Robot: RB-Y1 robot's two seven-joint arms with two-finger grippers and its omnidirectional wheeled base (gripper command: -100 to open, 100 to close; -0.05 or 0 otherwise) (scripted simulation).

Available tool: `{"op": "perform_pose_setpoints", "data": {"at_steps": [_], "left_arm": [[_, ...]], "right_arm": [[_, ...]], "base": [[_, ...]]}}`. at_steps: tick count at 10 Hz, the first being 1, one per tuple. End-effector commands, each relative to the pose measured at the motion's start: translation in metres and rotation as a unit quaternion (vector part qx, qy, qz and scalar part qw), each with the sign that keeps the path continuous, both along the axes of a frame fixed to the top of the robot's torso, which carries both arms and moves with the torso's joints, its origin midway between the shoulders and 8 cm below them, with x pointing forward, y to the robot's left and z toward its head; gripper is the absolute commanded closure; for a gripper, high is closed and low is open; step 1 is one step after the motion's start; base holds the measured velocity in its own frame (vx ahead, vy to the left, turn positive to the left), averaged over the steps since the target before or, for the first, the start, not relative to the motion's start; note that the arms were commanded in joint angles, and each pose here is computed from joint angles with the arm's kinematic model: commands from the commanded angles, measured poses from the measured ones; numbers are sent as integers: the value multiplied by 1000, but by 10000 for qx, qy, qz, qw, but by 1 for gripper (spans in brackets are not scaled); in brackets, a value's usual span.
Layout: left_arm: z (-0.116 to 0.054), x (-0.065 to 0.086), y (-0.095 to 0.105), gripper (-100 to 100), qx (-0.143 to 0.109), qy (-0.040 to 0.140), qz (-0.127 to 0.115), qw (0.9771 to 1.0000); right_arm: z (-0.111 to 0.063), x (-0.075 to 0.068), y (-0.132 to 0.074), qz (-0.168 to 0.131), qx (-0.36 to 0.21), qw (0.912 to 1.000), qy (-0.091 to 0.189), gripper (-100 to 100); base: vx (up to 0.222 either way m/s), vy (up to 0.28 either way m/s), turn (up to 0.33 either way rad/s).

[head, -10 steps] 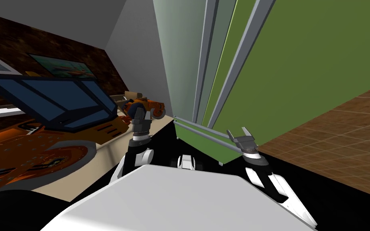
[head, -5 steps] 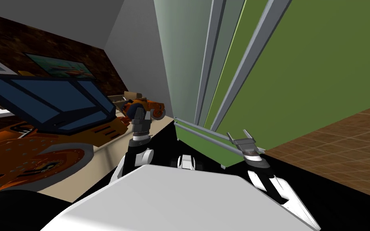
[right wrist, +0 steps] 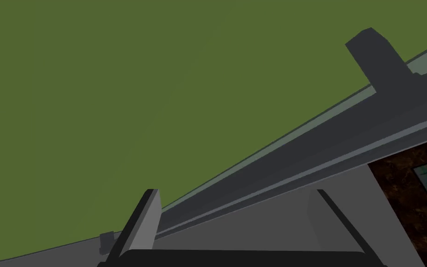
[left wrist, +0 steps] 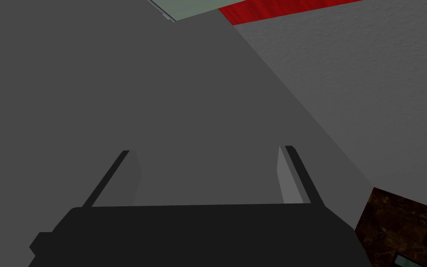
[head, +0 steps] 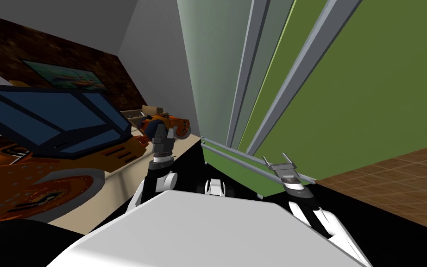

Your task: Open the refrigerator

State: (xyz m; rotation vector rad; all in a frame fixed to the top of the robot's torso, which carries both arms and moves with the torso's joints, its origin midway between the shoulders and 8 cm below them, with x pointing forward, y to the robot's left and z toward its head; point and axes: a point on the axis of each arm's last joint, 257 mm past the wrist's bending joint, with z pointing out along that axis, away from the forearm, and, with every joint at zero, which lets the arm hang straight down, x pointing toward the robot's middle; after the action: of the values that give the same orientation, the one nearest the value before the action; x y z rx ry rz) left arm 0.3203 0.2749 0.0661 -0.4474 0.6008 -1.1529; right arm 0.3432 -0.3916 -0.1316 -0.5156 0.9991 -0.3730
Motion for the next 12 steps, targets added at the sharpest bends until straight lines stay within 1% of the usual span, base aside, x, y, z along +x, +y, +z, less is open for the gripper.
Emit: {"op": "perform_pose_setpoints", "data": {"at_steps": [1, 2, 3, 5, 6, 7, 10, 11, 12], "left_arm": [[0, 0, 0, 0, 0, 0, 0, 10000], [0, 0, 0, 0, 0, 0, 0, 10000], [0, 0, 0, 0, 0, 0, 0, 10000], [0, 0, 0, 0, 0, 0, 0, 10000], [0, 0, 0, 0, 0, 0, 0, 10000], [0, 0, 0, 0, 0, 0, 0, 10000], [0, 0, 0, 0, 0, 0, 0, 10000], [0, 0, 0, 0, 0, 0, 0, 10000], [0, 0, 0, 0, 0, 0, 0, 10000]], "right_arm": [[-12, -4, -4, -189, -306, 9993, 21, -100], [-22, -7, -8, -308, -472, 9984, 60, -100], [-22, -7, -8, -328, -514, 9981, 49, -100], [-42, -13, -12, -547, -781, 9954, 122, -100], [-42, -13, -12, -575, -841, 9947, 106, -100], [-51, -16, -13, -684, -958, 9930, 135, -100], [-78, -24, -7, -957, -1097, 9891, 216, -100], [-78, -24, -7, -959, -1102, 9890, 215, -100], [-86, -26, -3, -1038, -1076, 9885, 239, -100]], "base": [[75, 37, -4], [83, 39, -4], [66, 32, -5], [81, 34, -4], [73, 42, -7], [83, 35, -27], [72, 41, -27], [49, 22, -8], [42, 18, -15]]}}
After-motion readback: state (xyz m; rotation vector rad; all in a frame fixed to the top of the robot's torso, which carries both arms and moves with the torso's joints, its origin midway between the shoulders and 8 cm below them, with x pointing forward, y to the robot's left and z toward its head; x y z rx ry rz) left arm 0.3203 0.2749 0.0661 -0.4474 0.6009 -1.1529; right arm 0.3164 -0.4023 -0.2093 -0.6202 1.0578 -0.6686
